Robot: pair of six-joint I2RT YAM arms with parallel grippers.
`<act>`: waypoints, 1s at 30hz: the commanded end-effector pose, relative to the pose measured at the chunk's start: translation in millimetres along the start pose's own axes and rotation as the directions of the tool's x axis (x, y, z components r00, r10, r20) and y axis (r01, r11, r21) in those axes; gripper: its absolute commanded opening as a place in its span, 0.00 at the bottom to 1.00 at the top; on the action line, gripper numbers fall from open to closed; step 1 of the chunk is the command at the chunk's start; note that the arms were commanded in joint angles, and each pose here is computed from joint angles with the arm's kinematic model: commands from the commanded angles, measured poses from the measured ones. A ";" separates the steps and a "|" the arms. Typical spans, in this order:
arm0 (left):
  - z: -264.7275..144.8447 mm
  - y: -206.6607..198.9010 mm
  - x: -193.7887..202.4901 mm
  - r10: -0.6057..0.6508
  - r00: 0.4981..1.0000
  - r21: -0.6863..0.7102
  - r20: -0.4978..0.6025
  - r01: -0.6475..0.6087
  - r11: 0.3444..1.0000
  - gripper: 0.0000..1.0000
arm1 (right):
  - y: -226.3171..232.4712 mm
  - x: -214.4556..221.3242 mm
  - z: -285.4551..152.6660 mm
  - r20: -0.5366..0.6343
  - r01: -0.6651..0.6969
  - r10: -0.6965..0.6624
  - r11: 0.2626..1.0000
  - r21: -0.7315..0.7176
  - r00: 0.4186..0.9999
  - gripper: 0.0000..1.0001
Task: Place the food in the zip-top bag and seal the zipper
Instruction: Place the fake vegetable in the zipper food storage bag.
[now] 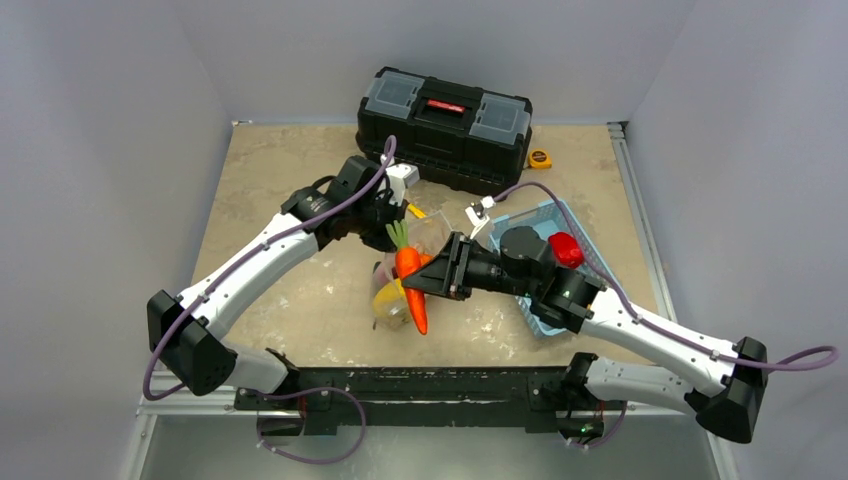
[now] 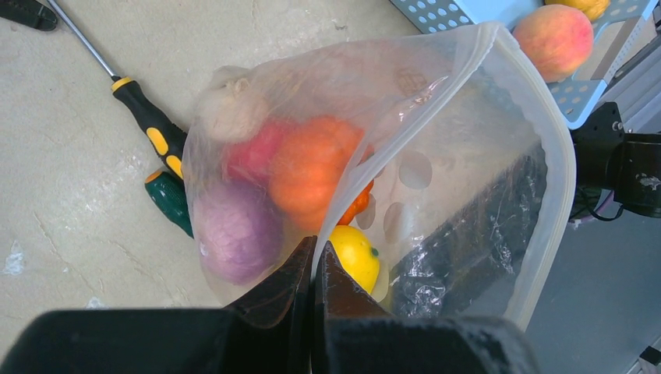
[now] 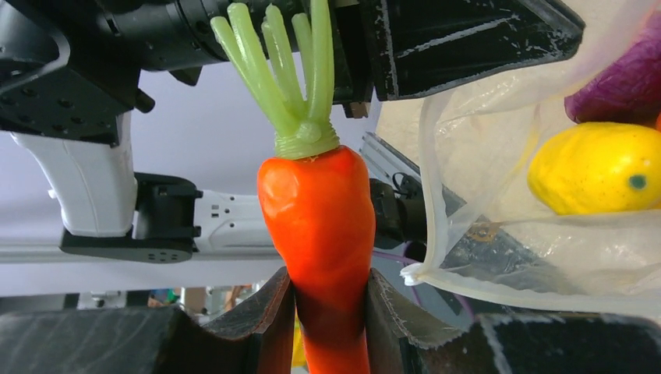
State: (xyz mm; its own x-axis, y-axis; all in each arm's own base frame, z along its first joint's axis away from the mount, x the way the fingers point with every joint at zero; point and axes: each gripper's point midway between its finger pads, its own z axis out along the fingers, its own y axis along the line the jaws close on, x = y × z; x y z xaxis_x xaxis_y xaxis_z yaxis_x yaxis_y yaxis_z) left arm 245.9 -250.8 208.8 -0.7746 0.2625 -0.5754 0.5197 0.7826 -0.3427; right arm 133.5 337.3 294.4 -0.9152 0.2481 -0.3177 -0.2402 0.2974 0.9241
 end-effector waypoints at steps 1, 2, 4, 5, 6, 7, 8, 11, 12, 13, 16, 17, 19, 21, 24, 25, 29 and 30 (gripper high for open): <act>-17.8 -10.7 -17.4 0.015 0.997 0.032 0.069 -0.018 0.999 0.00 | -27.3 -16.5 -3.1 0.147 -0.230 0.215 0.968 0.097 0.966 0.09; -17.6 -10.7 -17.1 0.016 0.998 0.032 0.068 -0.018 0.999 0.00 | -32.8 -16.5 -4.4 0.164 -0.272 0.252 0.956 0.109 0.954 0.09; -17.9 -10.8 -17.4 0.016 0.997 0.033 0.069 -0.018 0.999 0.00 | -44.1 -16.3 -7.6 0.197 -0.345 0.315 0.929 0.138 0.928 0.10; -18.4 -11.1 -17.1 0.016 0.997 0.033 0.069 -0.019 0.999 0.00 | -48.9 -15.0 -8.5 0.206 -0.373 0.340 0.916 0.149 0.918 0.11; -18.6 -11.3 -17.4 0.017 0.997 0.034 0.071 -0.019 0.999 0.00 | -50.6 -15.8 -10.3 0.218 -0.384 0.348 0.911 0.153 0.912 0.11; -19.3 -11.5 -18.1 0.017 0.997 0.034 0.074 -0.020 0.999 0.00 | -53.8 -16.8 -12.3 0.234 -0.398 0.356 0.902 0.166 0.905 0.12; -19.5 -11.5 -17.9 0.017 0.997 0.034 0.074 -0.020 0.999 0.00 | -56.0 -17.2 -14.3 0.245 -0.410 0.364 0.895 0.175 0.899 0.12; -20.3 -11.4 -17.8 0.017 0.997 0.033 0.076 -0.020 0.999 0.00 | -49.9 -17.6 -15.3 0.236 -0.404 0.365 0.903 0.145 0.901 0.13; -20.0 -11.4 -17.9 0.017 0.997 0.033 0.075 -0.020 0.999 0.00 | -49.4 -16.1 -14.9 0.227 -0.402 0.365 0.904 0.144 0.903 0.13; -20.0 -11.4 -17.4 0.017 0.997 0.033 0.074 -0.020 0.999 0.00 | -48.9 -15.8 -13.9 0.222 -0.398 0.363 0.906 0.142 0.905 0.13; -20.7 -13.5 -18.2 0.017 0.997 0.043 0.076 -0.020 0.999 0.00 | -55.0 -17.5 -9.0 0.233 -0.399 0.358 0.902 0.163 0.904 0.14; -21.0 -13.1 -18.4 0.017 0.997 0.041 0.077 -0.020 0.999 0.00 | -54.9 -19.1 -6.5 0.237 -0.399 0.356 0.902 0.165 0.904 0.17; -20.9 -12.2 -18.4 0.016 0.997 0.037 0.078 -0.019 0.999 0.00 | -52.5 -23.8 -0.6 0.245 -0.389 0.345 0.906 0.165 0.906 0.25; -21.1 -11.8 -18.2 0.018 0.997 0.034 0.079 -0.021 0.999 0.00 | -51.3 -27.8 5.8 0.252 -0.387 0.339 0.905 0.175 0.906 0.30; -21.4 -11.9 -18.4 0.018 0.997 0.035 0.080 -0.021 0.999 0.00 | -53.6 -32.7 14.6 0.266 -0.401 0.348 0.897 0.185 0.899 0.32; -21.6 -11.8 -18.3 0.018 0.997 0.035 0.080 -0.021 0.999 0.00 | -54.3 -34.9 16.6 0.271 -0.408 0.352 0.894 0.186 0.896 0.32; -23.6 -11.7 -18.8 0.019 0.996 0.032 0.085 -0.022 0.999 0.00 | -53.7 -52.4 17.0 0.336 -0.425 0.348 0.885 0.190 0.875 0.38; -23.8 -11.8 -18.9 0.020 0.996 0.032 0.086 -0.023 0.999 0.00 | -53.4 -56.8 16.0 0.355 -0.428 0.344 0.883 0.191 0.869 0.40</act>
State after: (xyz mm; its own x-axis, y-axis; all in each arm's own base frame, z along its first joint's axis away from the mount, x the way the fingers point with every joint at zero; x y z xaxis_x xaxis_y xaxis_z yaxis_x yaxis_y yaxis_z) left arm 243.8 -250.0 212.0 -0.7718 0.2609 -0.5799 0.5227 0.7796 -0.3450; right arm 179.3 324.8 219.4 -0.8280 0.5604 -0.0188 0.2597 0.4129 0.8730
